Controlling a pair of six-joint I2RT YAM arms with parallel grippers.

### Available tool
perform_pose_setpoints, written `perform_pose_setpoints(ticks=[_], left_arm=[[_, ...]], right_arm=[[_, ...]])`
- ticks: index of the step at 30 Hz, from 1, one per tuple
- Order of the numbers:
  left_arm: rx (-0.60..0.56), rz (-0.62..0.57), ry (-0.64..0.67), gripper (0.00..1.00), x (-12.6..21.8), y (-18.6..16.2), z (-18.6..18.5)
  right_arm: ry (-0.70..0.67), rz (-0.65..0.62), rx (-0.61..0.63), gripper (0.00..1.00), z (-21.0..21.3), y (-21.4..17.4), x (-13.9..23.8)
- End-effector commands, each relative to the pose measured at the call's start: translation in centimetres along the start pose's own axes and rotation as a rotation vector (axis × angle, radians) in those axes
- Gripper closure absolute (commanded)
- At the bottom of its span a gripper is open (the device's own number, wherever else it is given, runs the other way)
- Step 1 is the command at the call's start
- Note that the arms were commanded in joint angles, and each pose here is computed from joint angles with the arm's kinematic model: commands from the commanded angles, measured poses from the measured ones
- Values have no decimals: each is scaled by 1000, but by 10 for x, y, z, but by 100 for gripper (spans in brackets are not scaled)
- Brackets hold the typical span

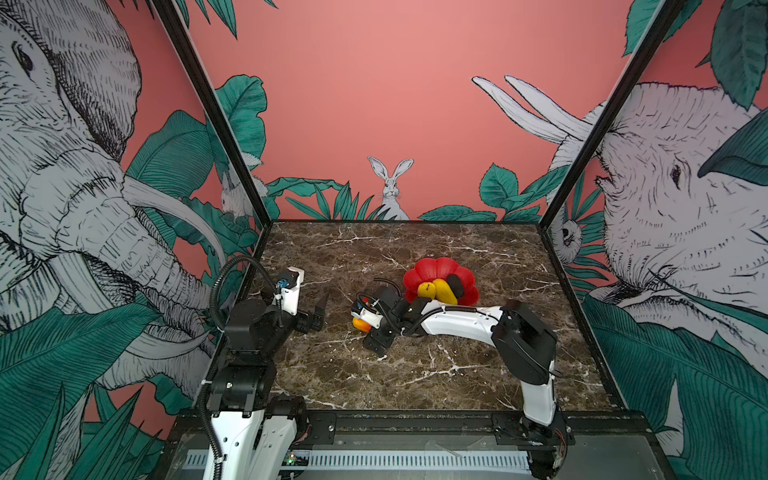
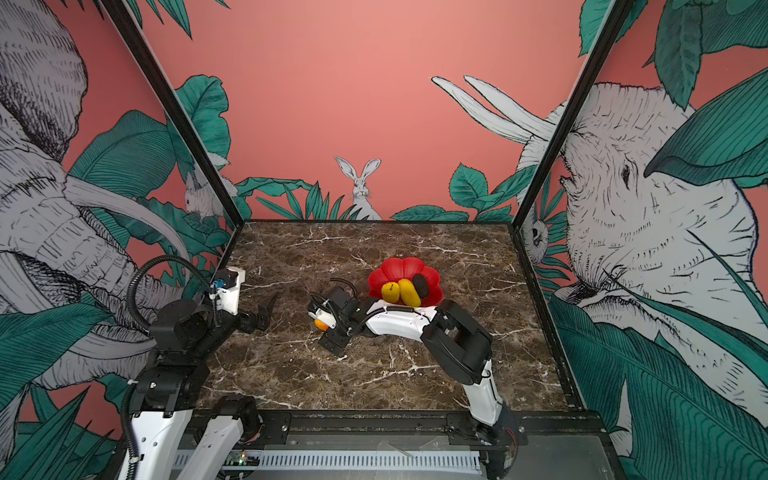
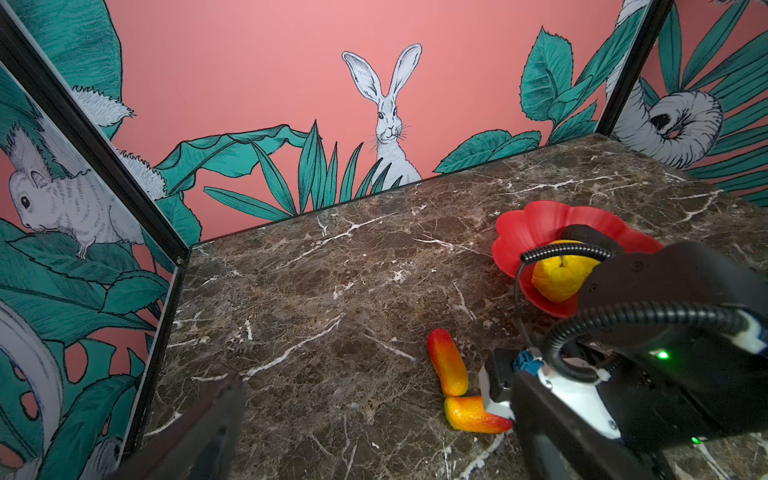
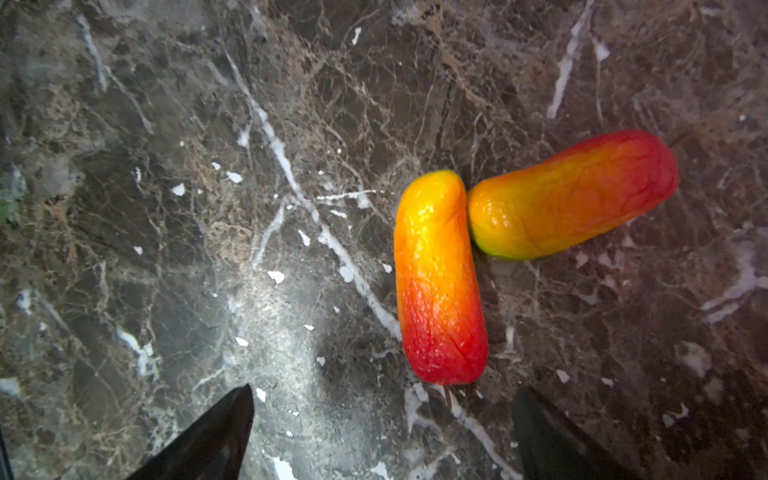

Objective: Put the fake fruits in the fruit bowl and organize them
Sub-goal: 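Reach the right gripper to a red-orange mango and grasp it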

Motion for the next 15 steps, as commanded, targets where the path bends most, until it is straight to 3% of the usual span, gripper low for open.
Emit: perform_pose_setpoints(ticks=[1, 7, 11, 15], left_arm=[[-1, 5, -3, 0, 1, -3, 0], [-1, 5, -10, 0, 1, -3, -1], [-3, 1, -10, 0, 1, -2, -1], [-3, -2, -7, 0, 2, -2, -1]], right_arm=[[-15, -33, 1, 6, -4, 11, -2], [-22, -17, 9, 9, -7, 13, -13], [-3, -12, 8, 17, -8, 15, -22], [-15, -3, -5, 38, -10, 13, -32]])
Point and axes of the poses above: each gripper's point midway between its finger pads, its own x axis back along the fingers, its own z axis along the line the jaws close on, y = z × x, the point moved 9 cm from there along x, back along the fingers, and after that the axes turned 10 degrees about x, right-handed, at the moved point
